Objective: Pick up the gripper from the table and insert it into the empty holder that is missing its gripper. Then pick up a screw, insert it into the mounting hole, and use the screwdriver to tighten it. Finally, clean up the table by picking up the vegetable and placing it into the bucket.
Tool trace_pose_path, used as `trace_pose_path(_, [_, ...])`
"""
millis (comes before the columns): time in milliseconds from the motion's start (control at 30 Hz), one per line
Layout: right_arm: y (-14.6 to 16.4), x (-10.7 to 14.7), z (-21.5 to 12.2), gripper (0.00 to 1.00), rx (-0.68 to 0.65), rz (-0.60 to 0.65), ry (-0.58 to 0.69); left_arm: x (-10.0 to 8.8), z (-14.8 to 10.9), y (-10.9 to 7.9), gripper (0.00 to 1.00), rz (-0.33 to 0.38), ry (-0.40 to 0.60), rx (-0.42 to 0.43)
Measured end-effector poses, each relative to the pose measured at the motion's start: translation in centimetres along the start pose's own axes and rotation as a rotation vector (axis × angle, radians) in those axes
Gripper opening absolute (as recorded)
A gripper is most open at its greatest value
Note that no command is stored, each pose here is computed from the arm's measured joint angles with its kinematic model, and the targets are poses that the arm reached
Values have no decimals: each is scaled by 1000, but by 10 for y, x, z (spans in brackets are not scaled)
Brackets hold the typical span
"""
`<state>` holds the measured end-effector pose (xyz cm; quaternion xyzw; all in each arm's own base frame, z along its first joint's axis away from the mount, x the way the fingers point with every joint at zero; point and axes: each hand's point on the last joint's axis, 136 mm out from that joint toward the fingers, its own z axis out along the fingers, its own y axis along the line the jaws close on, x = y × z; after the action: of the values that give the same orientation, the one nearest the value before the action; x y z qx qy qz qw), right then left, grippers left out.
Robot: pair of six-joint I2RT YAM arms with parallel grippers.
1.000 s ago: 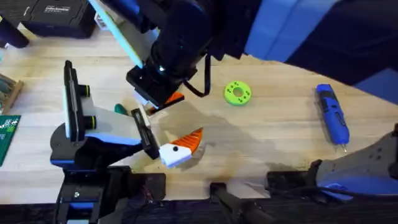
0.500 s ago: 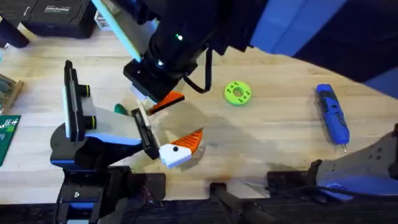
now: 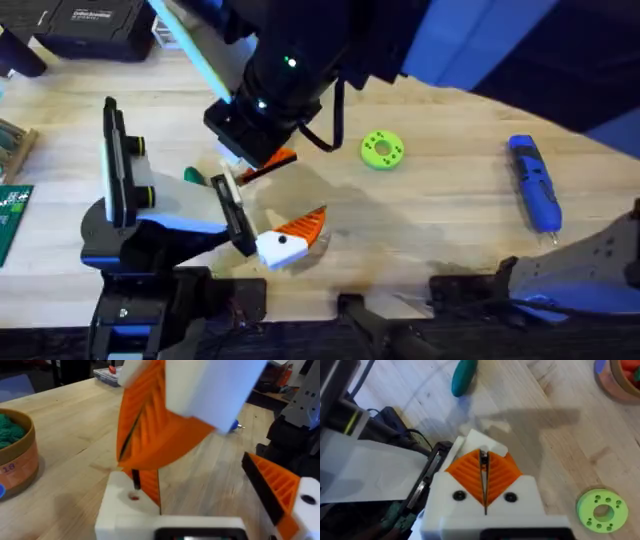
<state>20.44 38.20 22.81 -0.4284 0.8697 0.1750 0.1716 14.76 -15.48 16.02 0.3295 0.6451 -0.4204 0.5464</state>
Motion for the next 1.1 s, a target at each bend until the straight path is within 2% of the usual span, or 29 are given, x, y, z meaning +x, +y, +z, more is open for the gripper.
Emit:
trace_pose_path(200, [0, 0, 2, 7, 1, 1, 4, 0, 0, 0, 985, 0, 0, 0])
trace_pose_path(400, [-3, 4, 20, 7, 7, 5, 46, 0, 0, 0, 986, -11, 1, 2])
trace_pose_path(900, [-2, 6, 18, 25, 9, 10, 62, 1, 0, -2, 986, -15, 3, 12])
trace_pose_path(1000, [-4, 11, 17, 422, 15, 15, 77, 0, 0, -2, 986, -8, 2, 9])
trace_pose_path(1100, [-9, 11, 13, 866, 34, 18, 72, 0, 0, -1, 986, -6, 2, 7])
